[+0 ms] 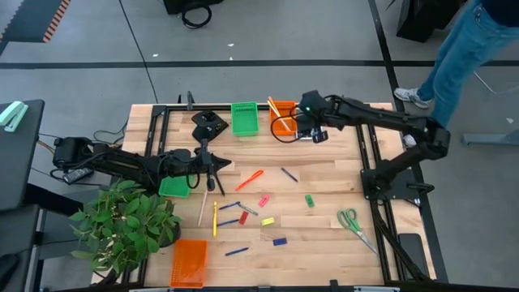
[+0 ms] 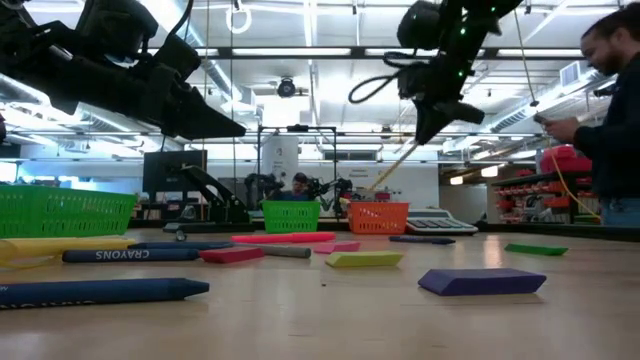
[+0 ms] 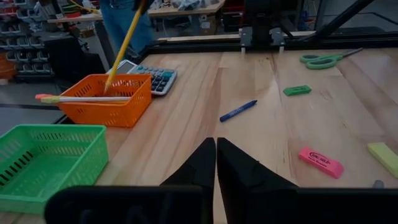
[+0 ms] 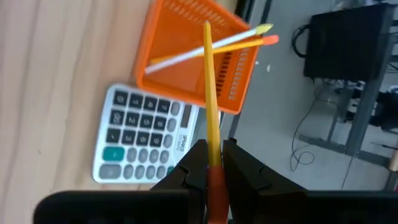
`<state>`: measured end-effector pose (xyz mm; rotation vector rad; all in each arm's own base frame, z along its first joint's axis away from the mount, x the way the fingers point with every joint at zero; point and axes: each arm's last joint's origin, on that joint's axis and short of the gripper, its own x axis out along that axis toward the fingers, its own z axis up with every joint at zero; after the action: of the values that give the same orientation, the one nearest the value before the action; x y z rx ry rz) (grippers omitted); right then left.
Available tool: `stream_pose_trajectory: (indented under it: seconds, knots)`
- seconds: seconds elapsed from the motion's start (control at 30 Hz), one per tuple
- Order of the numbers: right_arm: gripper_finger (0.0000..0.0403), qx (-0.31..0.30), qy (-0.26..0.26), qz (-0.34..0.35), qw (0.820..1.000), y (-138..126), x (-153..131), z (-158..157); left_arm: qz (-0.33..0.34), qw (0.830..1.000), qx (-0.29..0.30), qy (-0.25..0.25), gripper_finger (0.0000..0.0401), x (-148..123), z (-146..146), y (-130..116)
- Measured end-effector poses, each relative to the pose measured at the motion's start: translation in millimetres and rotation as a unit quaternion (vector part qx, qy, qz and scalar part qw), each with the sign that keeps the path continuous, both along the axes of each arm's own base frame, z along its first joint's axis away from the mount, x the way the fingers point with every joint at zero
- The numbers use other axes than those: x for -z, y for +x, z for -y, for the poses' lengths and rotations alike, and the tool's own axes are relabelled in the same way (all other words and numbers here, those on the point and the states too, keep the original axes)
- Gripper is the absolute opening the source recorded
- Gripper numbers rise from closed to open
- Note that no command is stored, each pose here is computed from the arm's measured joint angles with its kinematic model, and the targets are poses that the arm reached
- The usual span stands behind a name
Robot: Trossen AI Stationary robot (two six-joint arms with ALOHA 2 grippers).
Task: Sort crayons/erasers/pens/pencils in bins
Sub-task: Put the yellow pencil into the top orange bin
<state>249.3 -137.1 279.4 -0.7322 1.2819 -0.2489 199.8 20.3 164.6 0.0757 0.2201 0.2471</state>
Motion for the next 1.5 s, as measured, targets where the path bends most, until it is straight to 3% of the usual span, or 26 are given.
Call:
stream_pose_trajectory:
  seconds: [0.27, 0.6, 0.87, 1.5]
  knots:
    - [0.0045, -0.055, 0.035, -0.030, 0.997, 0, 14, 18, 0.011, 0.999, 0.000, 0.030, 0.0012, -4, -1, 1]
    - [0.0054, -0.099, 0.037, -0.006, 0.994, -4, 12, 34, 0.040, 0.997, -0.036, 0.047, 0.0028, -10, -15, -1]
    - [0.0051, -0.138, 0.048, -0.005, 0.989, -6, 13, 36, 0.043, 0.995, -0.072, 0.062, 0.0014, -12, -30, -4]
    - [0.0062, -0.162, 0.063, 0.004, 0.985, -5, 20, 48, 0.085, 0.986, -0.104, 0.094, 0.0017, -22, -43, -7]
